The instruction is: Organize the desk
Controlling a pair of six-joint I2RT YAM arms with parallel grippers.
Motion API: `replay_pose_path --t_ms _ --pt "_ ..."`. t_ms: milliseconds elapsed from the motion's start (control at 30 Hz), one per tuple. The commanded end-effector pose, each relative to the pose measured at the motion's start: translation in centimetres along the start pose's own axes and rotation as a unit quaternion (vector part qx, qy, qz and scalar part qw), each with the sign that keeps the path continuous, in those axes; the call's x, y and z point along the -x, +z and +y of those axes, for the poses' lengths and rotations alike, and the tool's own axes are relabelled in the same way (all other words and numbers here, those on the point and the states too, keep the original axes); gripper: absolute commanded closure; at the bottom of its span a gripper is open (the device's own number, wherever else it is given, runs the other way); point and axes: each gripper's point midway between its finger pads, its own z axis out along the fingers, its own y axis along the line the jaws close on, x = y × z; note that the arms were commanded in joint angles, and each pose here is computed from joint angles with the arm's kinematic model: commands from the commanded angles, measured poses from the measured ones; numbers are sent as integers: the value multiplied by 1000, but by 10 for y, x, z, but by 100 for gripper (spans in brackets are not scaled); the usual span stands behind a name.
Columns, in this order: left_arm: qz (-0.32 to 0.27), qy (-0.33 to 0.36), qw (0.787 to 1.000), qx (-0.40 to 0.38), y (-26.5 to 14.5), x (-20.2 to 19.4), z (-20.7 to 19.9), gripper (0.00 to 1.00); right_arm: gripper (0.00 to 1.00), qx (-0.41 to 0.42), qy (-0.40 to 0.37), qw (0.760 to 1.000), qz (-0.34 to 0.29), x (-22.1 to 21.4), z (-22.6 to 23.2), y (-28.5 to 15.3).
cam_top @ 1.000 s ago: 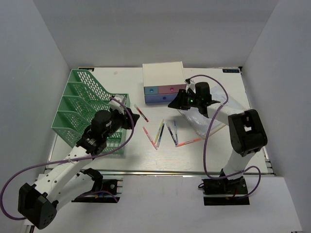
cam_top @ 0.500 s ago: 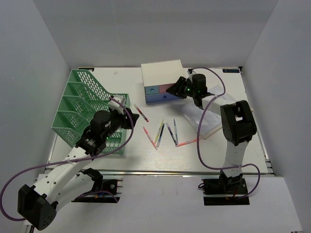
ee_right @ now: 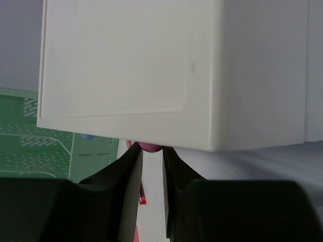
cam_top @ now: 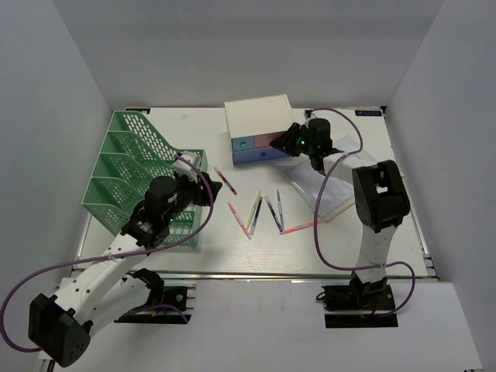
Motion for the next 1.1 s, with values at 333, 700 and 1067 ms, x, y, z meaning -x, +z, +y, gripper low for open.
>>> replay_pose_path --t_ms 333,700,1067 --pt "-4 0 1000 0 1 3 1 36 89 28 -43 997 -61 16 18 -31" --pt "-1 -2 1000 -3 3 1 0 36 49 27 -42 998 -49 33 22 -13" --pt "0 -3 1000 -10 3 1 -3 36 58 28 -30 998 -39 33 15 -4"
